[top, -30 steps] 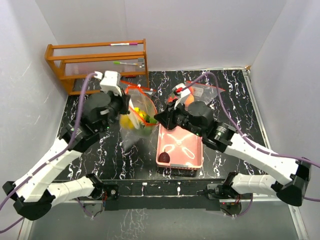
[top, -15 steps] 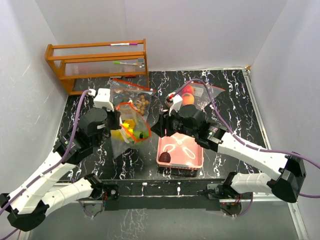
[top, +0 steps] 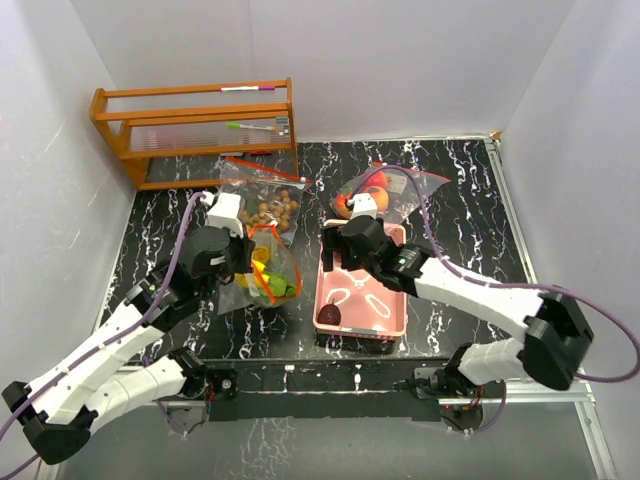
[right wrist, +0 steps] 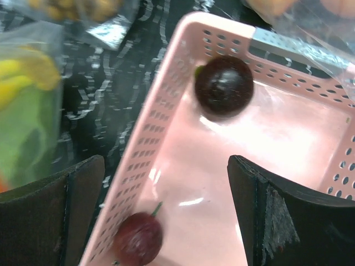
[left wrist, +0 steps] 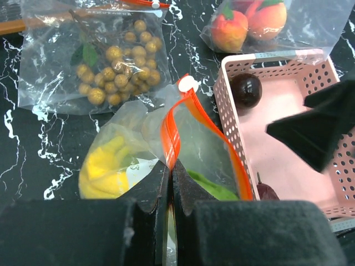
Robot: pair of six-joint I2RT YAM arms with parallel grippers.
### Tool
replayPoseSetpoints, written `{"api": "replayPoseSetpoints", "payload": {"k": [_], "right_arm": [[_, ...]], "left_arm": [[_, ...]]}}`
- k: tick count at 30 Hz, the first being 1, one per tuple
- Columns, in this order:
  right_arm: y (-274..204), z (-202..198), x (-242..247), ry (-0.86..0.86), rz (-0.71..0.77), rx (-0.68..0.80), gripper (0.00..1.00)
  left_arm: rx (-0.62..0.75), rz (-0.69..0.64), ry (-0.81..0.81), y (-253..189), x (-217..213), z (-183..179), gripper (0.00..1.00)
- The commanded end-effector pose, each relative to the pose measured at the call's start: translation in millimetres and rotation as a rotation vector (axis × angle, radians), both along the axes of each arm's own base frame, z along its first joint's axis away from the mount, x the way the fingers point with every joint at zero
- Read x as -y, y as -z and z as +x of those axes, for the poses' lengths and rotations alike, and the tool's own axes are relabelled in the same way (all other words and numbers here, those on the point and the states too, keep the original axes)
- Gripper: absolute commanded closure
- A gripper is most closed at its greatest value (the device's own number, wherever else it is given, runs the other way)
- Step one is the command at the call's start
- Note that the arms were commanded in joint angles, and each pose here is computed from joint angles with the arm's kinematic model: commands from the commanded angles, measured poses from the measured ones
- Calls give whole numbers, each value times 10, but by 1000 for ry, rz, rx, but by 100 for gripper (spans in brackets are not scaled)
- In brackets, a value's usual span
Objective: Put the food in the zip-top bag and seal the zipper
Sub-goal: Pick up the fake fruit from the bin.
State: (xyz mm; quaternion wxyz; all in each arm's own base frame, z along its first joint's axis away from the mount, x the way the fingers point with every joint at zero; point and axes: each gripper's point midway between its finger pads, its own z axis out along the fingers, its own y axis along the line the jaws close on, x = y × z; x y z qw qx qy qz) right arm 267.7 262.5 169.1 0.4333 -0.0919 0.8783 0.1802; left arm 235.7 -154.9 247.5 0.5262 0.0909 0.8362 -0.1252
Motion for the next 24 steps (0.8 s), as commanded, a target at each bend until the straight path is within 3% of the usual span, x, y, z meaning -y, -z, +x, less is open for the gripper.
{"api": "replayPoseSetpoints", "payload": {"k": [1,18,24], "right_arm": [[180,314,181,172,-61,2,2],[764,905,65,215,2,-70,2],[959,1012,99,313,27,-61,3]], "left_arm": [[88,-88,23,-369,19,-21,100],[111,-94,34,-342,-67,-114,100],[106,-90,36,-315,-81,-133,100]]}}
